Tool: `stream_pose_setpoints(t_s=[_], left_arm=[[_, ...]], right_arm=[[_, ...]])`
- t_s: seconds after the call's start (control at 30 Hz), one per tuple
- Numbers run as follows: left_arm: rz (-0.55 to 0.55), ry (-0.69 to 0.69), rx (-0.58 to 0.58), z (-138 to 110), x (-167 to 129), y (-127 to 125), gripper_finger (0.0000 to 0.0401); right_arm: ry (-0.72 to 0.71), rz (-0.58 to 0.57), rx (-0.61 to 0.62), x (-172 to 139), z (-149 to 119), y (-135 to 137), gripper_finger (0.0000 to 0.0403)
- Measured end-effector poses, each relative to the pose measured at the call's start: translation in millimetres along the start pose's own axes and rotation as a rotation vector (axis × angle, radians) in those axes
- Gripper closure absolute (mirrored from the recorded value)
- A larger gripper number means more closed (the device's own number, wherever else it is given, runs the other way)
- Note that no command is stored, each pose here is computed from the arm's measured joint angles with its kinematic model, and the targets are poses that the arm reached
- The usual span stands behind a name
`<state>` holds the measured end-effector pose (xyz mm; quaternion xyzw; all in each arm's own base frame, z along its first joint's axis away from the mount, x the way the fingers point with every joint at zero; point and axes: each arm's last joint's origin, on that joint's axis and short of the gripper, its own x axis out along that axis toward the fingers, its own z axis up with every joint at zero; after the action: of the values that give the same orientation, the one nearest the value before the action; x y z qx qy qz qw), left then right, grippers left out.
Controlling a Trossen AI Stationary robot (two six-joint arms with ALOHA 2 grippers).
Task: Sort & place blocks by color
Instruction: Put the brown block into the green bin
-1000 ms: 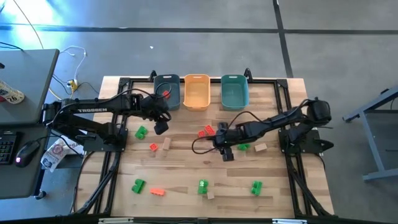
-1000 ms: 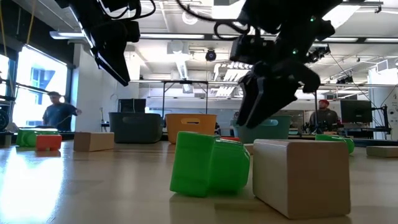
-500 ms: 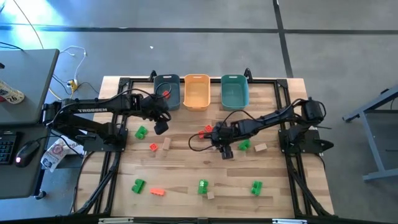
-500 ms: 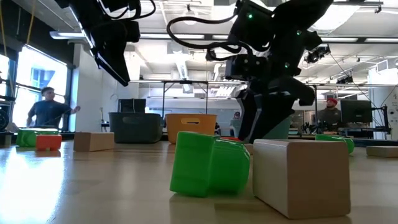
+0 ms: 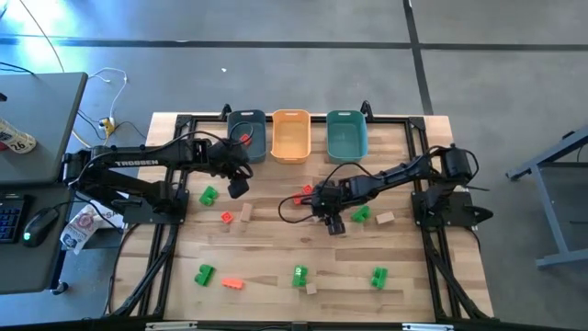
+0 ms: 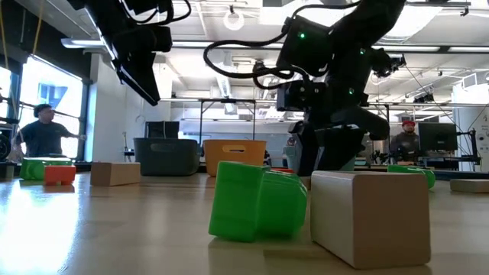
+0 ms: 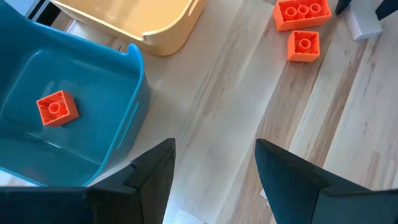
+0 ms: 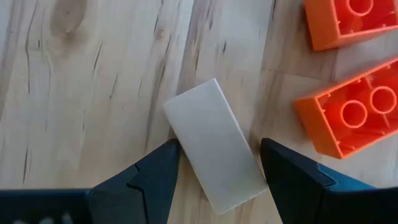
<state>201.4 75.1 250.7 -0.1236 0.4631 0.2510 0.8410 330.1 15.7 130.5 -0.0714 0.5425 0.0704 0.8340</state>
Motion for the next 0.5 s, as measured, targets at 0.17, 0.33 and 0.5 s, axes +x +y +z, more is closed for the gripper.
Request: stream_pose_setpoints(t_s=[0.17,0.33,0.5], left_arm=[[0.000,0.000,0.000,0.0,0.0,0.0,0.0192],[0.002,0.000,0.000,0.0,0.0,0.1,0.0192],[0.002,0.000,0.000,0.0,0.0,0.1,0.0192]], right_arm=[[0.004,0.003,0.074,0.3,-0.5,0.0,0.0206],[0.007,-0.007,0.145,0.6,-0.7,-0.1,0.0272],[0.001,0.010,0.160,-0.5,-0.1,0.6,0.0303]])
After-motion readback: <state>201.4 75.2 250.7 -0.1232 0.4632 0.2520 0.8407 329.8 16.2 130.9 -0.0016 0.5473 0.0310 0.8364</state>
